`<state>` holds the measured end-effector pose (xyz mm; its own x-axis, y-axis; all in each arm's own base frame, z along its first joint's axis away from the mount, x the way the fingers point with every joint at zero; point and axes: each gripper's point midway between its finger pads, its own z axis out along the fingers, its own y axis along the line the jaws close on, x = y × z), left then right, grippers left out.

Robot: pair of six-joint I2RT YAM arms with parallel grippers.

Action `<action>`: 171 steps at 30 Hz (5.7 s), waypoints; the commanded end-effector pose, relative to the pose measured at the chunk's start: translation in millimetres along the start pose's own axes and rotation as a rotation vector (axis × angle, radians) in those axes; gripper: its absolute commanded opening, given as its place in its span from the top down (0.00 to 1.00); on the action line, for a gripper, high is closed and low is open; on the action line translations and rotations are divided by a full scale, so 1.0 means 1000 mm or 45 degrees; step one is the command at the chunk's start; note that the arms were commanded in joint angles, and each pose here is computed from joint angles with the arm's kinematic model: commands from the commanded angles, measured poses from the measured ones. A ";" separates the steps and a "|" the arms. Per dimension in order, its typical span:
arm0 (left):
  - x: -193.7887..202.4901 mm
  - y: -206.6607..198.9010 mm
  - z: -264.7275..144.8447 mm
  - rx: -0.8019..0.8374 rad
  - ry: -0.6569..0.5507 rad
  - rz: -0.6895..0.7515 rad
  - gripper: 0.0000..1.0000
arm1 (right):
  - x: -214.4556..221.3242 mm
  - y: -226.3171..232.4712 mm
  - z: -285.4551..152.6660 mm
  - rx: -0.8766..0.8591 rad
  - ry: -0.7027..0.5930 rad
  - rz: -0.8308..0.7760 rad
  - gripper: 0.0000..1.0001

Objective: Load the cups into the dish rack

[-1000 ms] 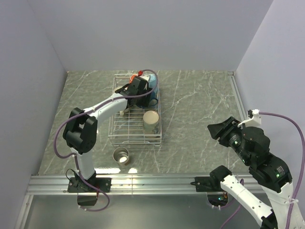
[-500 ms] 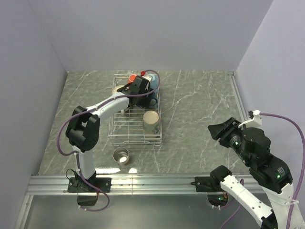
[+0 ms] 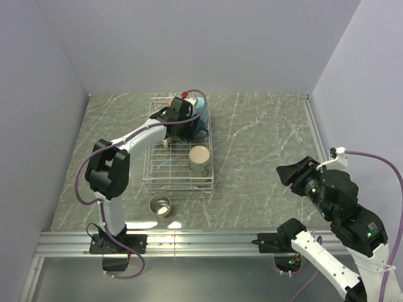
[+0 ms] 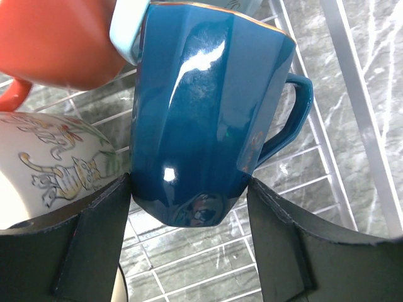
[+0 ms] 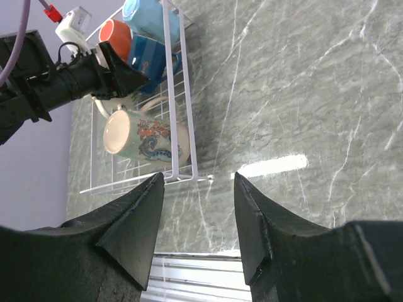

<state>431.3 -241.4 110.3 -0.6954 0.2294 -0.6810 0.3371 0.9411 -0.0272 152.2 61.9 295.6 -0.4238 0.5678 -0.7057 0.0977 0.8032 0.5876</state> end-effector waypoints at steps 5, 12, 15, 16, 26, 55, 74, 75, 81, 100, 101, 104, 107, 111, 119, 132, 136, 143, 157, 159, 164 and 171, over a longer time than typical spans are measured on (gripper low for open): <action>0.052 -0.047 0.009 0.366 0.189 -0.107 0.79 | -0.005 -0.002 0.000 0.011 -0.037 0.016 0.45; 0.067 -0.054 -0.003 0.425 0.267 -0.140 0.81 | -0.004 -0.001 0.003 0.006 -0.034 0.020 0.45; 0.073 -0.047 0.001 0.369 0.278 -0.139 0.46 | -0.002 0.000 0.005 0.006 -0.029 0.021 0.45; 0.073 -0.044 0.003 0.342 0.282 -0.138 0.42 | -0.002 0.000 0.005 0.003 -0.031 0.021 0.45; 0.083 -0.029 0.025 0.195 0.301 -0.171 0.25 | 0.000 0.005 0.013 -0.009 -0.010 0.011 0.45; 0.006 -0.008 -0.043 0.011 0.033 -0.095 0.09 | 0.011 0.009 0.031 -0.029 0.030 -0.038 0.45; -0.016 -0.024 0.014 0.055 0.012 -0.058 0.06 | 0.010 0.001 0.022 0.008 0.027 -0.060 0.45; -0.018 -0.024 0.015 0.057 0.002 -0.059 0.05 | 0.009 0.001 0.022 0.008 0.025 -0.055 0.45; -0.014 -0.024 0.024 0.053 0.043 -0.051 0.17 | 0.010 -0.002 0.021 0.016 0.019 -0.053 0.45; -0.024 -0.014 -0.040 0.049 0.172 -0.031 0.95 | 0.019 0.010 0.043 -0.059 0.033 -0.050 0.45; -0.029 -0.015 -0.046 0.053 0.161 -0.030 0.97 | 0.021 0.011 0.043 -0.071 0.043 -0.050 0.45; -0.023 -0.013 -0.062 0.072 0.185 -0.052 0.98 | 0.026 0.013 0.048 -0.087 0.057 -0.057 0.46; -0.015 -0.013 -0.073 0.072 0.214 -0.091 1.00 | 0.027 0.017 0.051 -0.110 0.073 -0.080 0.46; 0.000 -0.018 -0.079 0.094 0.281 -0.148 1.00 | 0.027 0.024 0.054 -0.132 0.100 -0.139 0.46; 0.004 -0.060 -0.098 0.339 0.414 -0.340 1.00 | 0.029 0.033 0.059 -0.175 0.129 -0.177 0.46; -0.036 -0.079 -0.123 0.420 0.521 -0.725 1.00 | 0.048 0.021 0.051 -0.208 0.167 -0.180 0.46; -0.031 -0.085 -0.130 0.555 0.609 -0.901 1.00 | 0.053 0.019 0.048 -0.226 0.182 -0.171 0.46; -0.049 -0.068 -0.160 0.687 0.608 -1.201 1.00 | 0.065 0.011 0.047 -0.241 0.201 -0.149 0.46; -0.025 -0.063 -0.172 0.762 0.814 -1.475 1.00 | 0.085 0.010 0.059 -0.282 0.263 -0.143 0.47; -0.025 -0.065 -0.168 0.777 0.841 -1.491 1.00 | 0.086 0.012 0.060 -0.290 0.262 -0.144 0.47; -0.017 -0.060 -0.156 0.662 0.939 -1.486 1.00 | 0.090 0.009 0.065 -0.278 0.267 -0.133 0.47; 0.004 -0.052 -0.128 0.467 1.054 -1.552 1.00 | 0.093 0.003 0.070 -0.263 0.248 -0.097 0.47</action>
<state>335.3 -257.2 188.1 -0.7915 -0.4184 0.4456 -0.6105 0.5757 -0.5439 168.4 129.9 194.8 -0.6310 0.4064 -0.6608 -0.1120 0.7952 0.5959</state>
